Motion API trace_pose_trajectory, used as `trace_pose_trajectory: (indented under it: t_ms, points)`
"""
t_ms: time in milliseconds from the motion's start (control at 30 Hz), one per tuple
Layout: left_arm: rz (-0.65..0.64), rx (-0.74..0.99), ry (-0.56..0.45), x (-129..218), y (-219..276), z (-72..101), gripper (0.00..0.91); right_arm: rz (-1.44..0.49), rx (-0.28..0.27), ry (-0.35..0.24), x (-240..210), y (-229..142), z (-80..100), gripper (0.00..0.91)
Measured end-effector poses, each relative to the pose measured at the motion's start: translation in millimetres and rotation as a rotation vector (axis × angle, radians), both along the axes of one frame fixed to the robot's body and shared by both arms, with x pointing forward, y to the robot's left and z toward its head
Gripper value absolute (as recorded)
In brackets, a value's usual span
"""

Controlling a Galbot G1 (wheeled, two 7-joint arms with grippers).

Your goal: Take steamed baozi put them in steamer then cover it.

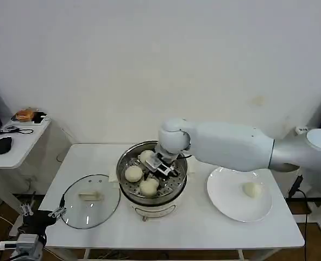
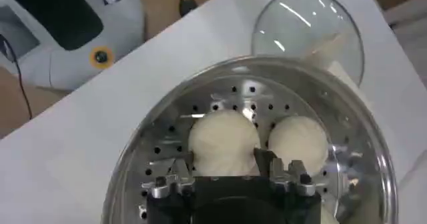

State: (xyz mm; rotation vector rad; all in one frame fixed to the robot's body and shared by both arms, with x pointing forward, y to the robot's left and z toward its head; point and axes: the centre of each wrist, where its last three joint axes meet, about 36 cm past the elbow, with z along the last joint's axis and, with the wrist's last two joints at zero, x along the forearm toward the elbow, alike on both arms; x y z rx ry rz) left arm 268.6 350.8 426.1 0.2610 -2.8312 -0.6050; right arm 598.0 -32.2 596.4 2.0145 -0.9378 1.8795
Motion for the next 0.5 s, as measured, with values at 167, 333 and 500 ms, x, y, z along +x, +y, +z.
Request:
trace_pose_trajectory:
  t_ms: [167, 333, 500]
  points:
    - [-0.001, 0.001, -0.001, 0, 0, 0.7, 0.907, 0.005, 0.017, -0.013, 0, -4, 3.5, 0.907]
    - [-0.002, 0.002, -0.003, 0, 1, 1.4, 0.907, -0.016, 0.039, -0.029, 4, -11, 13.7, 0.907]
    - [-0.004, 0.002, -0.003, 1, 2, 1.3, 0.907, -0.065, 0.077, -0.056, 11, -28, 33.7, 0.907]
